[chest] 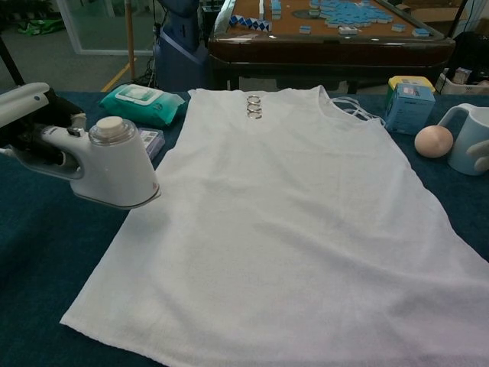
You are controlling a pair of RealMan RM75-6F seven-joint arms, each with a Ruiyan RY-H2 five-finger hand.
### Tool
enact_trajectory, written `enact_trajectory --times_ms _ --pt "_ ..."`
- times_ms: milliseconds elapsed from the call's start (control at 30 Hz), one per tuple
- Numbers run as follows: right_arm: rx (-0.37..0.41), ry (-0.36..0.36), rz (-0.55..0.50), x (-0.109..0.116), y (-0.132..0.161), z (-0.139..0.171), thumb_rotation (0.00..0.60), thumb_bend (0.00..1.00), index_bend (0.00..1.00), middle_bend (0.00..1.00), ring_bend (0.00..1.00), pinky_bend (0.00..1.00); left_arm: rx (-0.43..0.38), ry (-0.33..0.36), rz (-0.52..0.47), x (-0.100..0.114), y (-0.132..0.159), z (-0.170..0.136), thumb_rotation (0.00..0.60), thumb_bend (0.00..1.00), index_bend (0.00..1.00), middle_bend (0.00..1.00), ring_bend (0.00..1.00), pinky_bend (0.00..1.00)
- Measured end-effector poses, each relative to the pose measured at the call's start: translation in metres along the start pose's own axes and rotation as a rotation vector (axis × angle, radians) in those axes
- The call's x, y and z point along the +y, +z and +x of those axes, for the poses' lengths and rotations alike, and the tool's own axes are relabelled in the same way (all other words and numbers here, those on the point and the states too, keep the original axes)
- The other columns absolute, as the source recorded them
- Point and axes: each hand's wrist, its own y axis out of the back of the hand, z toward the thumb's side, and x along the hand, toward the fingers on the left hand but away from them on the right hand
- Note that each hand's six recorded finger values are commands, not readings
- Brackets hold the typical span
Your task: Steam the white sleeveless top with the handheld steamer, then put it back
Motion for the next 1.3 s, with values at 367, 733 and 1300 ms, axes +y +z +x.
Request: enact_trajectory --times_ms 367,733,1300 --pt "0.161 0.133 -0.032 -0.035 0.038 -0.039 0.600 1.00 0.03 0.16 0.06 0.14 -0.124 -0.056 0.032 -0.025 0.073 0.016 0.600 0.12 0.85 0.75 0.64 0.72" --pt "0.206 0.208 -0.078 -0.060 0.054 -0.059 0.600 1.00 0.03 0.16 0.06 0.14 -0.166 -0.115 0.067 -0.069 0.109 0.030 0.600 0.12 0.85 0.75 0.64 0.72" --pt "0.204 0.302 -0.066 -0.087 0.057 -0.063 0.600 1.00 0.03 0.16 0.06 0.14 -0.214 -0.179 0.142 -0.127 0.128 0.034 0.600 0.12 0.85 0.75 0.64 0.72"
